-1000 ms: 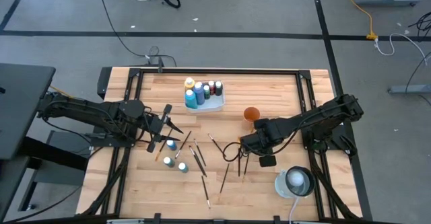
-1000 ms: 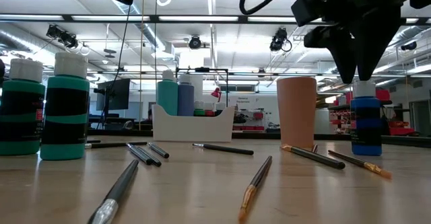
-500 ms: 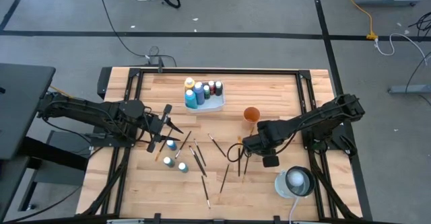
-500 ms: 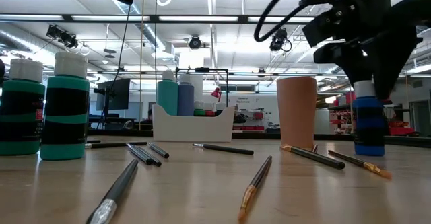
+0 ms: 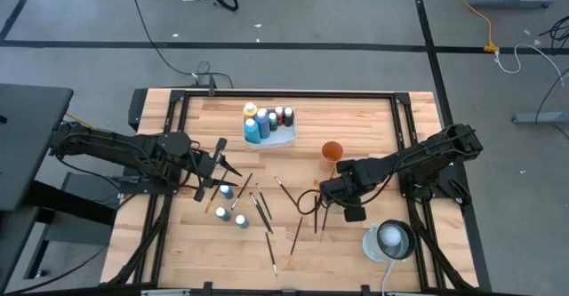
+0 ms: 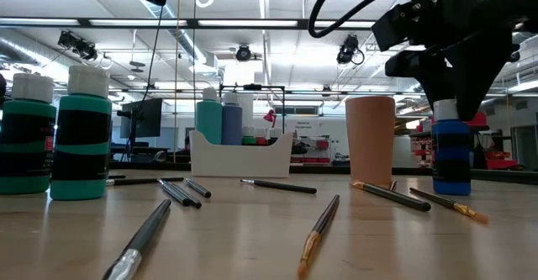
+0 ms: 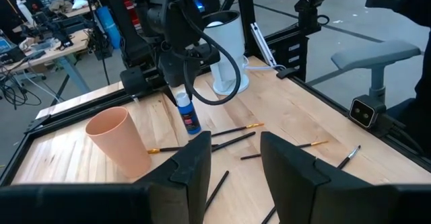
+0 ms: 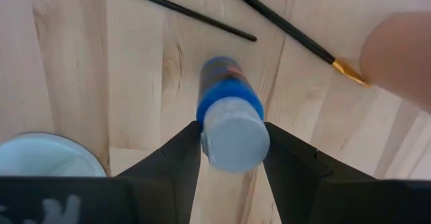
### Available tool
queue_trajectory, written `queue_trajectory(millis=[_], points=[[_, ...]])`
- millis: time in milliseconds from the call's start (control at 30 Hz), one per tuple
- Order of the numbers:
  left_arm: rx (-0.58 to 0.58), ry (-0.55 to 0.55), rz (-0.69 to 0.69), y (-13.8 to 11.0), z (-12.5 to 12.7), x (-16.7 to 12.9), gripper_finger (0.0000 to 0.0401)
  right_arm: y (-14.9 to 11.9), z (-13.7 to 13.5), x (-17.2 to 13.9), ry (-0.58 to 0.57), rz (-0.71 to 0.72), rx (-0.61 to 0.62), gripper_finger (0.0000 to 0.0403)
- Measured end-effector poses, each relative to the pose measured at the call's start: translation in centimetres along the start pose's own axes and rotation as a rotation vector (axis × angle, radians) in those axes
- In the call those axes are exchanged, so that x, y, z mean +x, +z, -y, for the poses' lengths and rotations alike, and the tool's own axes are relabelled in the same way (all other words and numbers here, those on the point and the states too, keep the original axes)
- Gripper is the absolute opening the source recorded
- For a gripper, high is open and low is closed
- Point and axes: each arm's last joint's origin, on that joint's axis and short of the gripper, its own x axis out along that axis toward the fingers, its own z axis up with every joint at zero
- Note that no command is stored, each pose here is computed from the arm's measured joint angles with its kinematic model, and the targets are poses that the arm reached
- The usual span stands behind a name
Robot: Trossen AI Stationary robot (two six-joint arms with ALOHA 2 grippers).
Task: Pick & Place Paint Supplies
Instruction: Put the small blue paint bottle into the bin
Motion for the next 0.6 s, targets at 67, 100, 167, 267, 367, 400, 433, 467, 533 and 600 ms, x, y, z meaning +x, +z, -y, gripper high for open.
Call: queue_trajectory(millis=[67,100,167,267,367,400,433,467,533,600], points=[[0.000,0.000,0.000,0.01,0.00,0.00,0.0139,0.15,-0.02,-0.01,0.002,0.015,-0.006,0.0155],[0.000,0.000,0.001,0.01,0.00,-0.01,0.0139,0.19,-0.03,-0.01,0.002,0.020,-0.007,0.0155],[0.000,0.000,0.000,0.00,0.01,0.00,0.0139,0.28,-0.04,-0.01,0.004,0.029,-0.007,0.0155],[0.000,0.000,0.000,0.00,0.00,0.00,0.0139,0.37,-0.04,-0.02,0.004,0.038,-0.007,0.0155],[0.000,0.000,0.000,0.00,0.01,0.00,0.0139,0.37,-0.04,-0.03,0.004,0.037,-0.006,0.0154],[0.000,0.000,0.000,0.00,0.00,0.00,0.0139,0.37,-0.03,-0.03,0.011,0.036,-0.001,0.0152],[0.000,0.000,0.000,0.00,0.00,-0.01,0.0139,0.37,0.01,-0.03,0.026,0.034,0.007,0.0149],[0.000,0.000,0.000,0.00,0.00,0.00,0.0139,0.39,0.05,-0.03,0.039,0.032,0.020,0.0144],[0.000,0.000,0.000,0.00,0.00,0.00,0.0139,0.43,0.23,-0.04,0.059,0.031,0.049,0.0131],[0.000,0.000,0.000,0.00,0.00,0.00,0.0139,0.51,0.51,-0.06,0.077,0.031,0.071,0.0119]])
